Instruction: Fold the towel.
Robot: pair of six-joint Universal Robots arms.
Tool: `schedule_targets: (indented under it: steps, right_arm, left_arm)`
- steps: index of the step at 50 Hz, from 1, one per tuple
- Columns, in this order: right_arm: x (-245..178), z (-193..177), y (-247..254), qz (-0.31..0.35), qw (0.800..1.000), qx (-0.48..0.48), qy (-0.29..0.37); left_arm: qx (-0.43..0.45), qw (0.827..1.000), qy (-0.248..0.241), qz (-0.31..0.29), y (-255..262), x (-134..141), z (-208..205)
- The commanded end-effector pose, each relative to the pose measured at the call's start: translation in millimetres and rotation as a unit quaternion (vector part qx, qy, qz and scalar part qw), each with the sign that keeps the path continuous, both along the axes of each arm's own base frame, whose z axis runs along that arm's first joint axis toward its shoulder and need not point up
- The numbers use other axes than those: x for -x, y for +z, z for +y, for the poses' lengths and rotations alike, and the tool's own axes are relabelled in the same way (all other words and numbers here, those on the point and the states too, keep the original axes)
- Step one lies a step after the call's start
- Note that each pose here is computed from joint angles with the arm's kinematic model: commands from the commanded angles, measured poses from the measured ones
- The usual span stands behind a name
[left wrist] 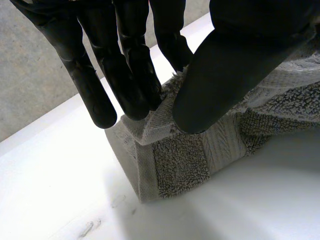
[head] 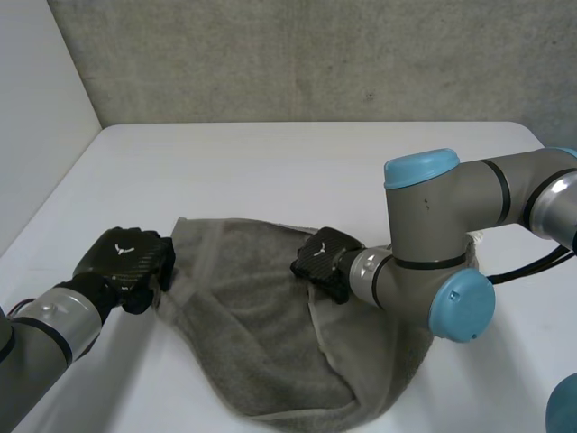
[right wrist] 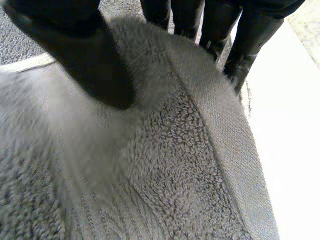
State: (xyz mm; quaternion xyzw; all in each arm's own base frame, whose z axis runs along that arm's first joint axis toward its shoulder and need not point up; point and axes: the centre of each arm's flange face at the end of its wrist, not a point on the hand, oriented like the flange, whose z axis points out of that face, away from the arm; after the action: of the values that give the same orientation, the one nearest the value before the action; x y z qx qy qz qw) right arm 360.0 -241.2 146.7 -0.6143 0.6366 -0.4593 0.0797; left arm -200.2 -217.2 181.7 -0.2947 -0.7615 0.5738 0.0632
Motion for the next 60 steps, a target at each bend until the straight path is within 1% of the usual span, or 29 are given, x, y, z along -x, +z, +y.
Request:
schedule_targets:
  steps: [1,6,7,8,9,10,12,13,15,18,20,21,23,26,32,34,35,36,44,48,50,51,52,53,55,56,58,59,60]
  right_arm:
    - [2.8,0.6,10.3,-0.012,1.0,0.004,-0.008]
    - [6.0,3.2,42.1,-0.05,0.998,0.013,-0.022]
    - [11.4,-0.5,57.1,-0.067,0.997,0.02,-0.035]
    - [11.4,-0.5,57.2,-0.068,0.997,0.02,-0.036]
    - [22.4,-9.4,73.4,-0.084,0.994,0.029,-0.057]
    - [22.5,-9.4,73.6,-0.084,0.994,0.029,-0.057]
    - [47.6,-24.0,104.5,-0.114,0.987,0.049,-0.099]
    - [47.7,-24.0,104.6,-0.115,0.987,0.049,-0.1]
    - [68.1,-29.5,127.5,-0.131,0.981,0.066,-0.128]
    - [78.0,-32.2,135.4,-0.135,0.978,0.074,-0.142]
    - [102.8,-39.0,151.2,-0.141,0.97,0.093,-0.175]
    - [102.9,-39.1,151.3,-0.141,0.97,0.093,-0.175]
    - [127.8,-36.9,176.3,-0.154,0.959,0.126,-0.202]
    - [136.9,-34.3,187.6,-0.16,0.955,0.141,-0.208]
    - [166.4,-22.1,229.1,-0.193,0.938,0.185,-0.22]
    - [174.6,-10.3,255.2,-0.216,0.926,0.218,-0.221]
    - [174.7,-10.2,255.3,-0.216,0.926,0.218,-0.221]
    - [176.4,-5.8,267.1,-0.226,0.92,0.231,-0.221]
    - [182.4,4.2,307.1,-0.263,0.9,0.265,-0.226]
    - [186.4,2.9,311.3,-0.258,0.899,0.266,-0.233]
    - [190.8,-9.9,298.6,-0.242,0.909,0.231,-0.248]
    - [190.9,-10.0,298.5,-0.242,0.909,0.231,-0.248]
    - [193.3,-26.6,281.7,-0.228,0.917,0.197,-0.261]
    - [193.4,-26.7,281.6,-0.228,0.917,0.197,-0.261]
    - [194.6,-49.5,251.1,-0.195,0.931,0.14,-0.273]
    - [194.6,-49.6,251.0,-0.195,0.932,0.14,-0.273]
    - [192.6,-62.9,225.8,-0.155,0.943,0.108,-0.274]
    - [192.6,-63.0,225.7,-0.155,0.943,0.108,-0.274]
    - [191.3,-68.6,216.4,-0.136,0.948,0.103,-0.269]
  left_arm:
    - [0.0,1.0,0.001,0.0,0.2,-0.3,-0.5]
    - [0.004,1.0,0.002,0.001,2.0,-0.7,-2.3]
    - [0.009,1.0,0.005,0.001,4.9,-1.7,-4.0]
    - [0.009,1.0,0.005,0.001,4.9,-1.7,-4.1]
    - [0.015,1.0,0.008,0.003,8.6,-3.0,-5.6]
    - [0.016,1.0,0.008,0.003,8.7,-3.0,-5.7]
    - [0.037,0.999,0.018,0.006,20.2,-6.9,-9.0]
    - [0.038,0.999,0.018,0.006,20.2,-6.9,-9.0]
    - [0.062,0.998,0.025,0.011,34.1,-9.8,-11.7]
    - [0.075,0.997,0.025,0.014,41.2,-9.8,-11.6]
    - [0.106,0.994,0.029,0.023,58.7,-11.0,-12.3]
    - [0.106,0.994,0.029,0.023,58.8,-11.1,-12.3]
    - [0.13,0.99,0.037,0.044,76.3,-13.1,-12.7]
    - [0.138,0.988,0.041,0.058,85.6,-14.2,-13.1]
    - [0.148,0.982,0.054,0.105,125.8,-18.1,-8.5]
    - [0.152,0.98,0.056,0.115,137.7,-19.0,-6.7]
    - [0.155,0.978,0.058,0.124,147.7,-19.4,-5.2]
    - [0.161,0.976,0.058,0.135,159.3,-19.5,-4.1]
    - [0.183,0.965,0.06,0.18,203.6,-20.5,-1.7]
    - [0.185,0.963,0.063,0.184,209.7,-21.0,-4.7]
    - [0.175,0.965,0.072,0.18,205.1,-23.9,-12.7]
    - [0.175,0.965,0.072,0.18,205.0,-23.9,-12.8]
    - [0.16,0.968,0.079,0.176,196.9,-25.4,-21.3]
    - [0.16,0.968,0.079,0.176,196.8,-25.4,-21.3]
    - [0.11,0.976,0.089,0.164,169.0,-25.2,-43.0]
    - [0.11,0.976,0.089,0.164,168.9,-25.2,-43.1]
    - [0.058,0.982,0.096,0.149,140.6,-23.4,-60.3]
    - [0.058,0.982,0.096,0.149,140.4,-23.4,-60.4]
    - [0.038,0.985,0.097,0.139,128.5,-22.1,-67.5]
